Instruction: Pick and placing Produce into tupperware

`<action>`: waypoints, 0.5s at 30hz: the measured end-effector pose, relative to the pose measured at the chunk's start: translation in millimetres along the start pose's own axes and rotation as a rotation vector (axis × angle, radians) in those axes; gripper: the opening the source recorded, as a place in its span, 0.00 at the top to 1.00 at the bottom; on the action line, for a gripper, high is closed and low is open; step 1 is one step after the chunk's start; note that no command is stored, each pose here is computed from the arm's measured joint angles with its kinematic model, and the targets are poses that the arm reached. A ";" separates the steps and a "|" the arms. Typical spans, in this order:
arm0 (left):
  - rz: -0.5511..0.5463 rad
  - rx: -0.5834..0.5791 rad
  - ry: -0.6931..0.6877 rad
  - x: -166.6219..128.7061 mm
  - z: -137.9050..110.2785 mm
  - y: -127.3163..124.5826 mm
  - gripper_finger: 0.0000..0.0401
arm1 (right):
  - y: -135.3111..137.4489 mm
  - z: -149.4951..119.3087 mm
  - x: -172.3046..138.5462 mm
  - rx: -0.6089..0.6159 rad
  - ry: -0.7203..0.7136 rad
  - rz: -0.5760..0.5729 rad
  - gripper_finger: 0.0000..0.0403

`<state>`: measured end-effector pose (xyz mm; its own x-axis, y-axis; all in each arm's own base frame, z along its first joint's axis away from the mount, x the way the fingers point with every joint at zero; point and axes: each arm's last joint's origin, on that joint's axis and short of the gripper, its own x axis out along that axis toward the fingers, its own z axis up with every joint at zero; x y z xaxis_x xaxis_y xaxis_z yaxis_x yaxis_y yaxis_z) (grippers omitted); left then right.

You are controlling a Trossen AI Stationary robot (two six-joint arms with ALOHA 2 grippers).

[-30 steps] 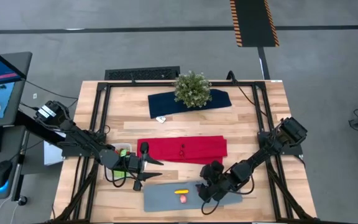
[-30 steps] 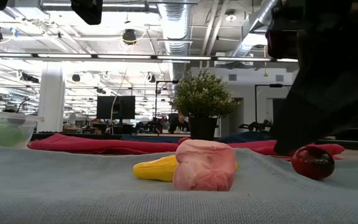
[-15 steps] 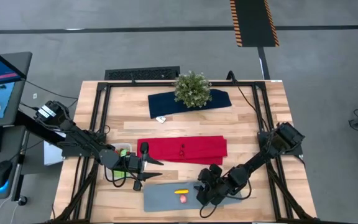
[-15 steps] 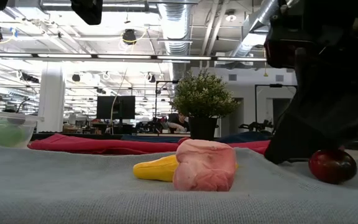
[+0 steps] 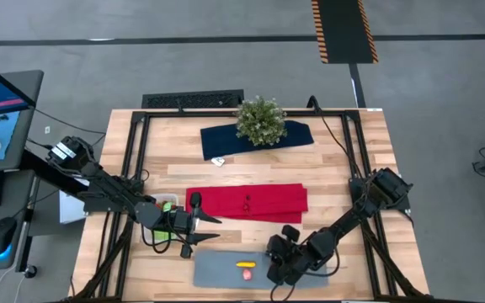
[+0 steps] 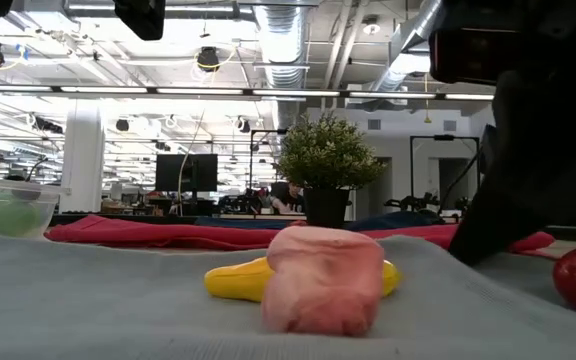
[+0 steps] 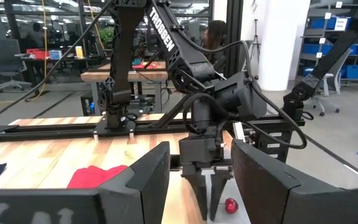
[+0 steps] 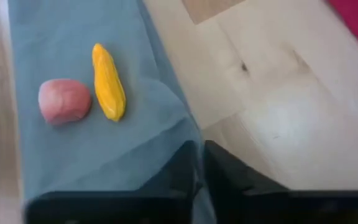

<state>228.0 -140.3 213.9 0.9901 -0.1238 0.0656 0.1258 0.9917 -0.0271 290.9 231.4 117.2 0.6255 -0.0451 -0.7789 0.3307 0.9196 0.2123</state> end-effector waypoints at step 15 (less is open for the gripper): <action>0.001 0.002 0.000 0.0 -0.1 0.0 0.60 | -0.8 1.1 -0.3 -0.032 -0.012 -0.010 0.95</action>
<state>228.0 -140.3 213.8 0.9903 -0.1227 0.0652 0.1246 0.9919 -0.0251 291.3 230.3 117.9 0.6304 -0.0592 -0.7740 0.3144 0.9311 0.1848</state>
